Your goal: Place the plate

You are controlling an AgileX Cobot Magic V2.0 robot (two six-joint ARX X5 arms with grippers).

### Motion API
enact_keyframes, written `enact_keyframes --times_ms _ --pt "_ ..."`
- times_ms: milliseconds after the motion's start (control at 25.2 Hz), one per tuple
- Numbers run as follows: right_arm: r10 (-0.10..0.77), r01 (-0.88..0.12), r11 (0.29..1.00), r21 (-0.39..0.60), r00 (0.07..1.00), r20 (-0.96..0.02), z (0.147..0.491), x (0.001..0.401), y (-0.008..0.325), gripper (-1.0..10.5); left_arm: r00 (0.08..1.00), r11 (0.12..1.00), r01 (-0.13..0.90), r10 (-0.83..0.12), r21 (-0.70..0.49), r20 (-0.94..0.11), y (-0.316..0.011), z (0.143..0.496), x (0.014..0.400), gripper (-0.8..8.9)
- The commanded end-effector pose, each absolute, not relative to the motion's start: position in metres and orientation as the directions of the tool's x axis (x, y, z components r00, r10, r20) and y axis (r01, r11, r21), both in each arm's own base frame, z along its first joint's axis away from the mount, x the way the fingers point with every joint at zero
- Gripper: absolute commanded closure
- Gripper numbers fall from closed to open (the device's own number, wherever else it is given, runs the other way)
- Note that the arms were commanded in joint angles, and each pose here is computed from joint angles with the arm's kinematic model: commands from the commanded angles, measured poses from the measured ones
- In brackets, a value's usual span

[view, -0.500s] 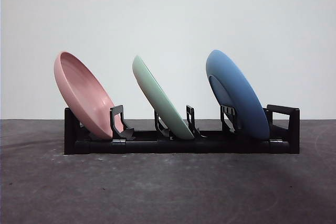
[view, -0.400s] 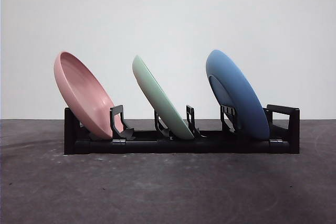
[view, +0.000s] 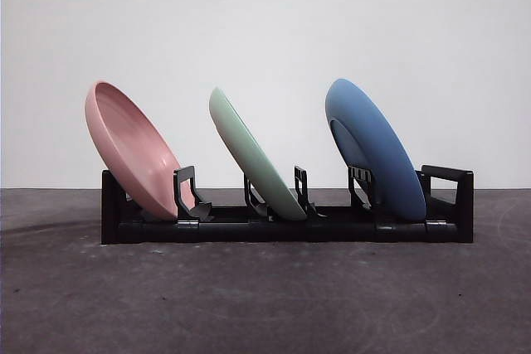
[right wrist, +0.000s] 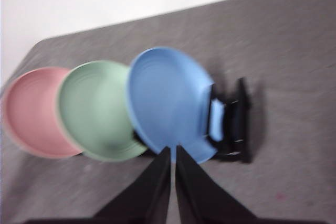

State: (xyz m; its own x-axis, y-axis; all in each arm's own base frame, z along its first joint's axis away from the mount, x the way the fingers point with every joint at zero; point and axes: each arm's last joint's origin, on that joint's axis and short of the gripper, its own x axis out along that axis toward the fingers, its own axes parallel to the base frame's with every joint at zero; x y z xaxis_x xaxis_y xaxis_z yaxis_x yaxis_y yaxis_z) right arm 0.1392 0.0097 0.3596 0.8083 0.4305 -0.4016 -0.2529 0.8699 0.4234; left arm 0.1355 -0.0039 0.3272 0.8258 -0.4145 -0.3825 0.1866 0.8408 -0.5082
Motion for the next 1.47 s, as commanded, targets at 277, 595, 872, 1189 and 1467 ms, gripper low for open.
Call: enact_keyframes --times_ms 277,595,872,1189,1467 --pt "0.580 -0.341 0.804 0.487 0.634 -0.512 0.381 0.171 0.022 9.3 0.713 0.860 0.189 -0.452 -0.473 -0.536 -0.008 0.342 0.161 7.75" --pt "0.589 -0.383 0.808 0.448 0.524 -0.615 0.367 0.205 0.049 6.5 0.693 0.856 0.209 -0.471 -0.474 -0.546 -0.012 0.343 0.170 4.52" --pt "0.564 -0.390 0.822 0.415 0.454 -0.690 0.367 0.254 0.082 6.5 0.693 0.856 0.208 -0.471 -0.474 -0.546 -0.012 0.343 0.170 4.52" --pt "0.477 -0.454 0.854 0.256 0.484 -0.734 0.369 0.316 0.129 6.5 0.692 0.855 0.206 -0.471 -0.475 -0.548 -0.012 0.343 0.170 4.51" --pt "0.454 -0.463 0.853 0.240 0.433 -0.779 0.341 0.339 0.151 6.8 0.691 0.855 0.206 -0.471 -0.475 -0.549 -0.012 0.343 0.170 4.52"
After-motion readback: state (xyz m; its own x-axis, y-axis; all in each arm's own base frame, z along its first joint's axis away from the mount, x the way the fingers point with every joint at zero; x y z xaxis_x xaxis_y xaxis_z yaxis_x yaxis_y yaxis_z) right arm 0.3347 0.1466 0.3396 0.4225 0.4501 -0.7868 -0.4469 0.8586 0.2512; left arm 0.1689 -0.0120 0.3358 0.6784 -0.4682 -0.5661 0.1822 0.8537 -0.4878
